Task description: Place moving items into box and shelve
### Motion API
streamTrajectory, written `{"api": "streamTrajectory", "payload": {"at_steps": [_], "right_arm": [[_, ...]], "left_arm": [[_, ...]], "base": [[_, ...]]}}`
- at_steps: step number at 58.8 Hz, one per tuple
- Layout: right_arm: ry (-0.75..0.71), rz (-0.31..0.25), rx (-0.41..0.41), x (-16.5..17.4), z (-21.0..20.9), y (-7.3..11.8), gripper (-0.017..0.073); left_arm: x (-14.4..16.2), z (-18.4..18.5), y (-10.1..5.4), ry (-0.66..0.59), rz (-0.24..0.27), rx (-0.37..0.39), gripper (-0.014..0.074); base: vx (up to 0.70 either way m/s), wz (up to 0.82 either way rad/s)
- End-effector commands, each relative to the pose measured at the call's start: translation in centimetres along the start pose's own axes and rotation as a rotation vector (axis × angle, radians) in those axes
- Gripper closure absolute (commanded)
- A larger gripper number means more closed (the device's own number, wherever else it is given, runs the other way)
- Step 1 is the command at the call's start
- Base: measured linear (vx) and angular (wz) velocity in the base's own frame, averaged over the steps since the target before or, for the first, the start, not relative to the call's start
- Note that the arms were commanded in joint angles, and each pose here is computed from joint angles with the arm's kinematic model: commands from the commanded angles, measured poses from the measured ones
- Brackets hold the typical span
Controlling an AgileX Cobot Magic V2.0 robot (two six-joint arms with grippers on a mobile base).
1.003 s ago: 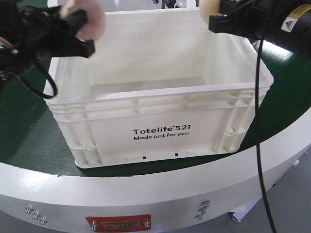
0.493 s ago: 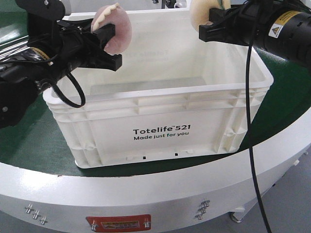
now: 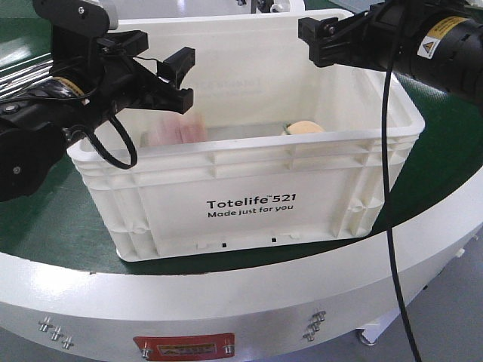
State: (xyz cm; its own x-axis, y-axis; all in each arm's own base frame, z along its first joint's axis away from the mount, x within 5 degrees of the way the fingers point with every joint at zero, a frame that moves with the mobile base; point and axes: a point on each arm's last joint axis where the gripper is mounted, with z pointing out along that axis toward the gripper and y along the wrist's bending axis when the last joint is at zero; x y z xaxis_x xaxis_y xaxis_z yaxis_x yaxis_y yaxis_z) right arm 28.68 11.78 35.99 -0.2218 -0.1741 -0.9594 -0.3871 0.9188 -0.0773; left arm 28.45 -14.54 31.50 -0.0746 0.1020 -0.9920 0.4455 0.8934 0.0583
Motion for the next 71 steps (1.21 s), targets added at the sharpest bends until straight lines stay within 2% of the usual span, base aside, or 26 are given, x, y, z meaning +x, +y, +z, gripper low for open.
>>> {"api": "streamTrajectory", "payload": {"at_steps": [1, 5, 11, 21, 24, 28, 34, 39, 45, 53, 63, 71], "right_arm": [[-0.142, -0.017, 0.001, -2.4, -1.2, -0.2, -0.0134], [-0.141, -0.014, 0.011, -2.4, -1.2, -0.5, -0.0114], [-0.119, -0.005, 0.043, -2.3, -1.4, -1.4, -0.0089], [-0.064, 0.032, 0.137, -2.0, -2.5, -4.1, -0.0070], [-0.050, 0.039, 0.165, -1.9, -2.9, -4.9, -0.0068], [-0.036, 0.045, 0.185, -1.8, -3.4, -5.3, -0.0067], [0.001, 0.048, 0.191, -1.7, -3.7, -5.4, -0.0062], [0.045, 0.055, 0.197, -2.0, -3.7, -5.5, -0.0058], [0.084, 0.072, 0.205, -3.2, -3.8, -5.8, -0.0053], [0.110, 0.090, 0.209, -4.7, -3.5, -6.1, -0.0048], [0.115, 0.106, 0.207, -5.9, -2.6, -6.3, -0.0040], [0.113, 0.111, 0.204, -6.2, -2.2, -6.4, -0.0035]], "left_arm": [[-3.2, -0.8, 0.2, -0.172, -0.016, -0.015, 0.0034], [-3.2, -0.9, 0.3, -0.175, -0.030, -0.021, 0.0034], [-3.2, -1.1, 0.5, -0.158, -0.085, -0.040, 0.0034], [-3.8, -2.1, 0.5, -0.130, -0.012, -0.044, 0.0034], [-4.1, -2.5, 0.7, -0.133, -0.024, -0.052, 0.0034], [-4.2, -2.9, 1.2, -0.116, -0.068, -0.068, 0.0034], [-3.9, -3.3, 2.2, -0.060, -0.134, -0.095, 0.0034], [-3.2, -3.3, 2.9, 0.010, -0.157, -0.107, 0.0034], [-2.7, -3.4, 3.5, 0.064, -0.163, -0.116, 0.0034], [-3.2, -3.7, 3.6, 0.058, -0.168, -0.113, 0.0034], [-6.2, -3.7, 3.4, 0.065, -0.166, -0.070, 0.0034], [-8.5, -3.6, 4.6, 0.058, -0.160, -0.085, 0.0034]], "base": [[0.00, 0.00], [0.00, 0.00], [0.00, 0.00], [0.00, 0.00], [0.00, 0.00], [0.00, 0.00], [0.00, 0.00], [0.00, 0.00], [0.00, 0.00], [0.00, 0.00], [0.00, 0.00], [0.00, 0.00]]}}
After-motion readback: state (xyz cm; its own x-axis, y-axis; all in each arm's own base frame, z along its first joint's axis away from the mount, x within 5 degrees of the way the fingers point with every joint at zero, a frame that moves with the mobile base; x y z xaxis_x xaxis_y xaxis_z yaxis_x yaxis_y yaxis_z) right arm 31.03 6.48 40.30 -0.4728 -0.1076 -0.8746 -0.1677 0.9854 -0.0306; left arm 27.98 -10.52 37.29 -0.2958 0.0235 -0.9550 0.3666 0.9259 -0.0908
